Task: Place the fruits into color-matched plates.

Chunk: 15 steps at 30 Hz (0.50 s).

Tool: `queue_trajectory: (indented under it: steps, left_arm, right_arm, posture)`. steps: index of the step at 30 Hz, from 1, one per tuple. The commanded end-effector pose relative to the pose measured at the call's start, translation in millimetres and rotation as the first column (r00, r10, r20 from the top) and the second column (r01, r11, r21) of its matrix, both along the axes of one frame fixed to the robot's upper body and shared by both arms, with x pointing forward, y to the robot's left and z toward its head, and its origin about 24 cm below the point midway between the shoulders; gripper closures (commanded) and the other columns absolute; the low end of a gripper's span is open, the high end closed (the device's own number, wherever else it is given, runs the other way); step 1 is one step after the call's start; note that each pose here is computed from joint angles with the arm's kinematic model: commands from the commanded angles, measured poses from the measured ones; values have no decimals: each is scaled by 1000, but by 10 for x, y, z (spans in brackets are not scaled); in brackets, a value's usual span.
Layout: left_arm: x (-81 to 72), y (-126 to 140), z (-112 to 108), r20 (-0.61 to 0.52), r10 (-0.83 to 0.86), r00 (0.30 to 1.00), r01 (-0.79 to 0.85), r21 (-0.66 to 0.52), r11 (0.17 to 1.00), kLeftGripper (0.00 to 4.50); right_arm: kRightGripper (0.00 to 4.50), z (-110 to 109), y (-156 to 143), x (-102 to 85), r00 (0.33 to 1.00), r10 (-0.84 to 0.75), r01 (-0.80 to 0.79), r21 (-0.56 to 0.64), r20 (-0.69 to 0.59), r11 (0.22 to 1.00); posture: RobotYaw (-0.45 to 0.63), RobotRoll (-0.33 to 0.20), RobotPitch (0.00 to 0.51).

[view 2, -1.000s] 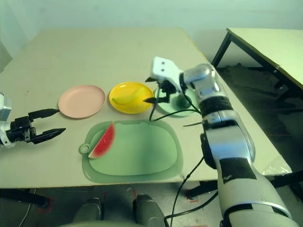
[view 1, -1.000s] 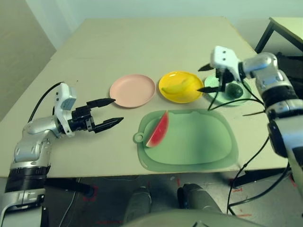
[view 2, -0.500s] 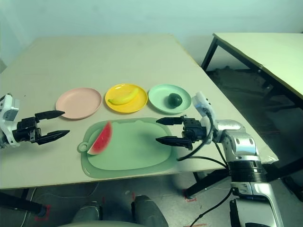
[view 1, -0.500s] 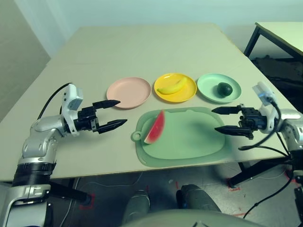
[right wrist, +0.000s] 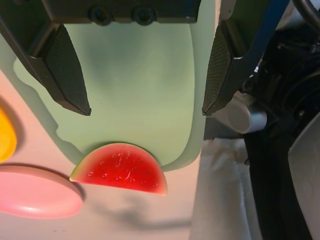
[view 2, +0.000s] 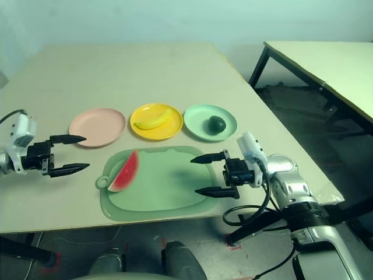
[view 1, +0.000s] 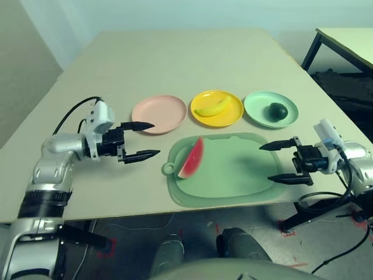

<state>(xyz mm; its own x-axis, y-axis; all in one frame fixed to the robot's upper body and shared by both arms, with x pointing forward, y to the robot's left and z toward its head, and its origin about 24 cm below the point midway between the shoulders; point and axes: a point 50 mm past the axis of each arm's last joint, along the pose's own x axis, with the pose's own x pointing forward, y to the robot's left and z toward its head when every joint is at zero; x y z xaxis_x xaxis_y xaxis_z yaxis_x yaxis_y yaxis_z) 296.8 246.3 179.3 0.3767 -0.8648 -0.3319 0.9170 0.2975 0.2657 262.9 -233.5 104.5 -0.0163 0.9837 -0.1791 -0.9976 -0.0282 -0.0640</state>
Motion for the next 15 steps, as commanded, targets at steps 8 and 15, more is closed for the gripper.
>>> queue_trajectory:
  steps: [8, 15]
  left_arm:
    - [-79, -498, 122, -358, 98, 928, -68, 94, 993, 0]
    - [-13, -504, 288, -126, 29, 992, 6, 265, 964, 0]
  right_arm:
    - [20, -60, -22, -72, 1000, -2, 2, -6, -3, 1000]
    - [20, -58, 9, -86, 1000, 2, -2, 5, -4, 1000]
  posture:
    - [-193, 0, 23]
    - [-201, 0, 25]
